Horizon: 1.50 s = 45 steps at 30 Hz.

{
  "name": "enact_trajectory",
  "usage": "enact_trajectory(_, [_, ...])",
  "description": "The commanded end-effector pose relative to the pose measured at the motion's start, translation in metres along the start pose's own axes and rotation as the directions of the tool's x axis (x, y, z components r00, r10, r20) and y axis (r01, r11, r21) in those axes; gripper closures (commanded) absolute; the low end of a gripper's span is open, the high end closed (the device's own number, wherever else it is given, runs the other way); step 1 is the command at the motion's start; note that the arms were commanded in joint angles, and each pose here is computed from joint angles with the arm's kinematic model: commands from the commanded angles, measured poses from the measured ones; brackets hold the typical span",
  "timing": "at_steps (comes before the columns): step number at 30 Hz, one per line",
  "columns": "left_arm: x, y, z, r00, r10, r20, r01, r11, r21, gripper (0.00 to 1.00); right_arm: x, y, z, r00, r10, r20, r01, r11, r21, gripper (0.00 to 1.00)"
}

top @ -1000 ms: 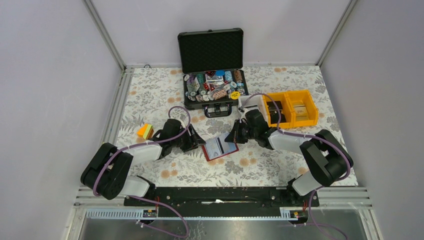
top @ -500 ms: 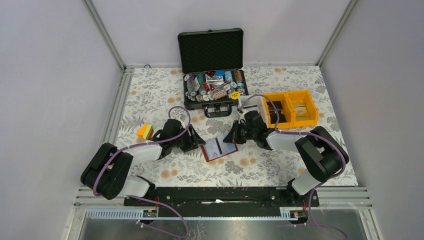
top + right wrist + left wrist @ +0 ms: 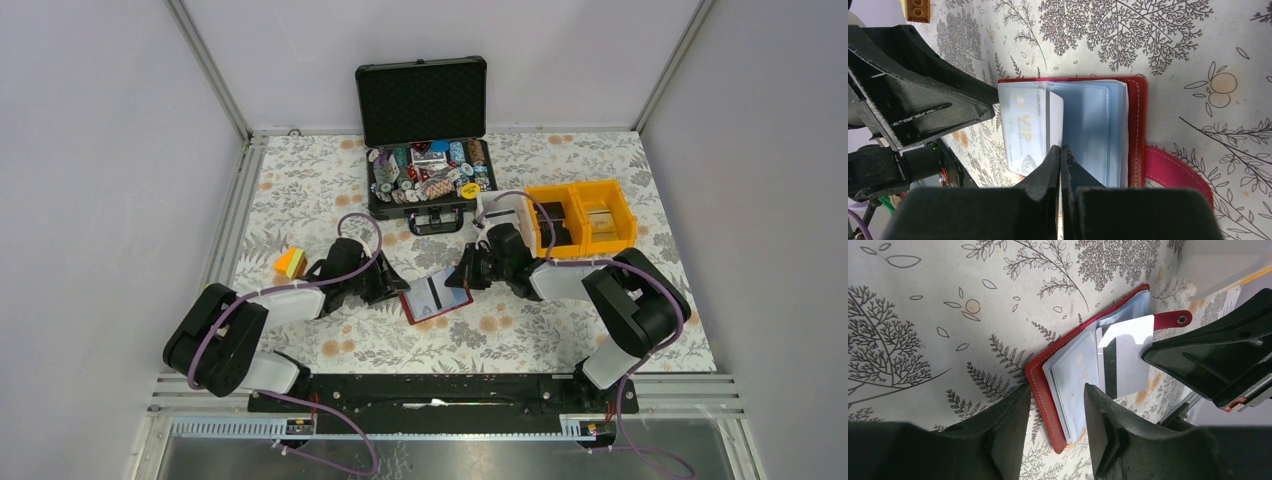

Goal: Put the credit cards into the card holder
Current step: Insert the credit card into the card holder.

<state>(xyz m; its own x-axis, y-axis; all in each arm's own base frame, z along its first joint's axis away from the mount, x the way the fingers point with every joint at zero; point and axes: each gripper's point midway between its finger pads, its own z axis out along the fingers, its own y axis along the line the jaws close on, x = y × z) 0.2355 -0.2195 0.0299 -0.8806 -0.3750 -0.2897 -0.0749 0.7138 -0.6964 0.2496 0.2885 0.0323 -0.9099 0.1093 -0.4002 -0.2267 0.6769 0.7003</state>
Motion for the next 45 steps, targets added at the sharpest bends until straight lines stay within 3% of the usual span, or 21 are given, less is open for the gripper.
enact_trajectory(1, [0.016, 0.025, 0.004, 0.999, -0.001, -0.035, -0.002, 0.997, -0.074, 0.55, 0.015, -0.003, 0.003, 0.999, -0.018, -0.037, 0.018, 1.0, -0.003, 1.0])
enact_trajectory(15, [0.021, 0.032, 0.008, 0.999, -0.005, -0.052, 0.0, 0.996, -0.089, 0.68, 0.024, -0.007, 0.008, 0.999, -0.009, -0.051, 0.009, 1.0, 0.008, 1.0])
enact_trajectory(19, [0.021, 0.032, 0.009, 0.999, -0.006, -0.053, 0.001, 0.996, -0.09, 0.78, 0.025, -0.013, 0.008, 0.999, 0.016, -0.043, -0.014, 0.999, 0.043, 1.0])
enact_trajectory(25, [0.022, 0.034, 0.01, 0.998, -0.008, -0.058, 0.002, 0.995, -0.096, 0.86, 0.027, -0.018, 0.009, 1.0, 0.026, -0.011, -0.025, 0.997, 0.068, 1.0])
enact_trajectory(37, [0.023, 0.036, 0.011, 0.998, -0.01, -0.061, 0.004, 0.994, -0.106, 0.95, 0.021, -0.014, 0.014, 0.997, 0.034, 0.066, -0.038, 0.997, 0.067, 1.0])
enact_trajectory(45, [0.022, 0.034, 0.012, 0.998, -0.013, -0.057, 0.007, 0.995, -0.102, 0.99, 0.033, -0.01, 0.019, 0.996, 0.075, 0.048, -0.079, 0.993, 0.083, 1.0])
